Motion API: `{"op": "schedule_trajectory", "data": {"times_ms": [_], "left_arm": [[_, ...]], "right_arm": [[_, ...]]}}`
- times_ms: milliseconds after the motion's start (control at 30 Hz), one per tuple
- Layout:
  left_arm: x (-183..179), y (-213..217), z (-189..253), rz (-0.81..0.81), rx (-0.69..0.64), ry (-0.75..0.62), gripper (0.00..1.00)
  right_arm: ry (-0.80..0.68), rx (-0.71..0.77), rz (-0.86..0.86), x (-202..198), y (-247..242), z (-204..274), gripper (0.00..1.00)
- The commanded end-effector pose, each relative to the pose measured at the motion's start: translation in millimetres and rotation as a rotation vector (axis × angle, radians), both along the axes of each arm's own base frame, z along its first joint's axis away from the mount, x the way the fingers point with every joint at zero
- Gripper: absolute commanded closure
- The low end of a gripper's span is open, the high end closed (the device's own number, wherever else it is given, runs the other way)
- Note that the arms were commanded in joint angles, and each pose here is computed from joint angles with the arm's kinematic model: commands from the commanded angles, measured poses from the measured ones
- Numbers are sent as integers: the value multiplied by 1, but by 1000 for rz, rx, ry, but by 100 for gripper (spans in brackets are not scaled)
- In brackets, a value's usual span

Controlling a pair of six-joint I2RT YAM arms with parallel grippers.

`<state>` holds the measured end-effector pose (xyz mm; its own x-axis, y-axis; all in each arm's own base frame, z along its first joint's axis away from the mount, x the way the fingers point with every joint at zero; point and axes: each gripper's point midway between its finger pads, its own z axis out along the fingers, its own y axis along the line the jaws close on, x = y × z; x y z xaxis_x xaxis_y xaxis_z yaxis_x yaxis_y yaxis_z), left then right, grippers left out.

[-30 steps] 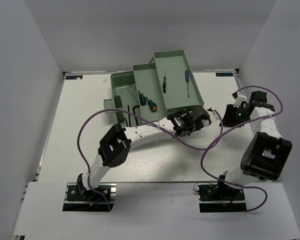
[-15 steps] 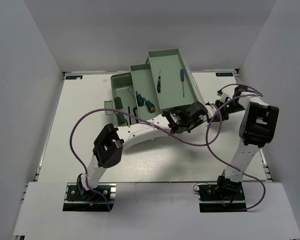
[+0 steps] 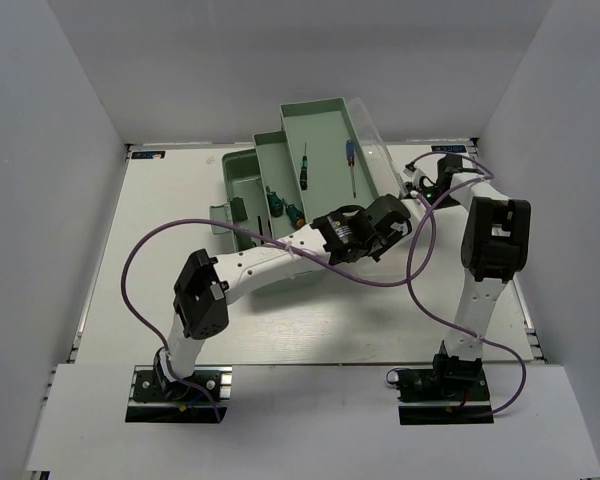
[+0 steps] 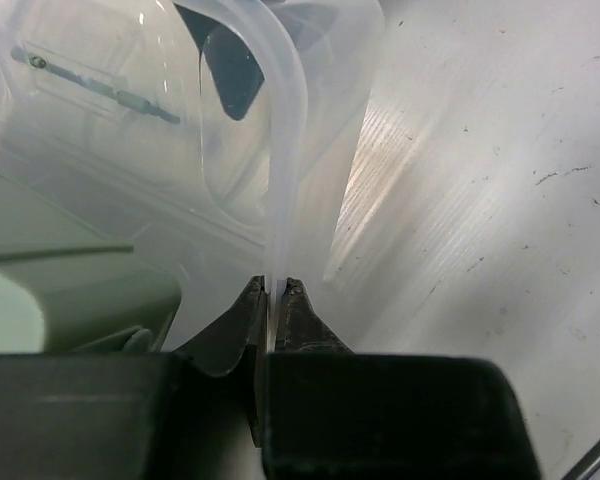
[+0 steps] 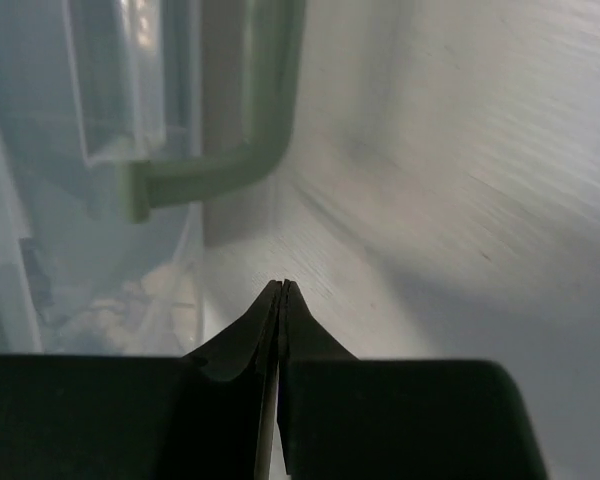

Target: Sort the tools into containers

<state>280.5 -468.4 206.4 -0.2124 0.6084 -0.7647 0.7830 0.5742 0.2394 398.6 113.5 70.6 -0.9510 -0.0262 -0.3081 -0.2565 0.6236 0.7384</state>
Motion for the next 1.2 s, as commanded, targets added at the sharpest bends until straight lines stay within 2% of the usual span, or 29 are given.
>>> {"op": "schedule_trajectory", "data": {"times_ms": [0, 33, 67, 100, 133, 233, 267, 333, 500, 567, 600, 633, 667, 700, 733, 767, 800, 833, 867, 900, 933, 967, 1000, 1067, 1100, 1167], "left_arm": [[-14, -1, 142, 7, -353, -96, 100], [-15, 0, 140, 7, -343, -92, 100], [-16, 2, 142, 8, -336, -89, 94], [-16, 3, 144, 12, -343, -84, 84], [-15, 4, 145, 20, -341, -88, 63], [-14, 8, 140, 42, -324, -83, 45], [-15, 11, 146, 42, -334, -87, 35], [-15, 20, 162, 67, -362, -103, 28], [-13, 63, 205, 215, -424, -145, 22], [-10, 116, 223, 364, -438, -178, 20], [-12, 136, 225, 461, -489, -157, 20], [-7, 173, 202, 600, -413, -191, 18], [-16, 218, 219, 683, -477, -213, 16], [-19, 250, 214, 785, -489, -231, 13], [-23, 276, 180, 898, -477, -187, 13], [-28, 298, 171, 955, -494, -183, 12], [-43, 327, 174, 999, -582, -160, 10], [-48, 338, 143, 1058, -584, -125, 10], [-52, 349, 132, 1084, -597, -112, 10], [-59, 351, 102, 1087, -563, -66, 10], [-64, 358, 94, 1128, -626, -24, 10], [-67, 361, 79, 1151, -618, 4, 10], [-74, 357, 48, 1152, -569, 68, 10], [-77, 352, 20, 1182, -573, 138, 10], [-86, 350, -8, 1190, -523, 199, 10], [-90, 348, -30, 1227, -524, 253, 10]], "right_arm": [[-61, 162, 24, 18, 21, 35, 97], [-77, 166, 27, 20, 24, 38, 97], [-89, 174, 29, 23, 27, 46, 97], [-92, 179, 30, 23, 29, 49, 97], [-114, 184, 33, 26, 31, 52, 97], [-121, 199, 26, 29, 31, 60, 99], [-124, 200, 29, 28, 32, 60, 99], [-124, 206, 33, 26, 33, 63, 100], [-137, 203, 45, 21, 38, 72, 100], [-146, 204, 52, 20, 40, 75, 100], [-149, 199, 54, 19, 40, 76, 100], [-165, 195, 61, 18, 41, 80, 100], [-163, 190, 63, 17, 42, 80, 100], [-171, 184, 64, 18, 40, 80, 100], [-183, 177, 67, 17, 40, 84, 100], [-190, 170, 68, 17, 40, 85, 100], [-195, 166, 67, 16, 39, 88, 100], [-207, 161, 97, 12, 51, 91, 100], [-224, 146, 99, 12, 52, 96, 100], [-229, 142, 107, 11, 56, 98, 100], [-239, 134, 107, 12, 56, 100, 100], [-262, 129, 108, 12, 58, 110, 100], [-273, 111, 113, 12, 61, 112, 100], [-296, 100, 116, 11, 64, 121, 100], [-305, 80, 117, 11, 65, 121, 100], [-320, 71, 129, 7, 69, 127, 100]]}}
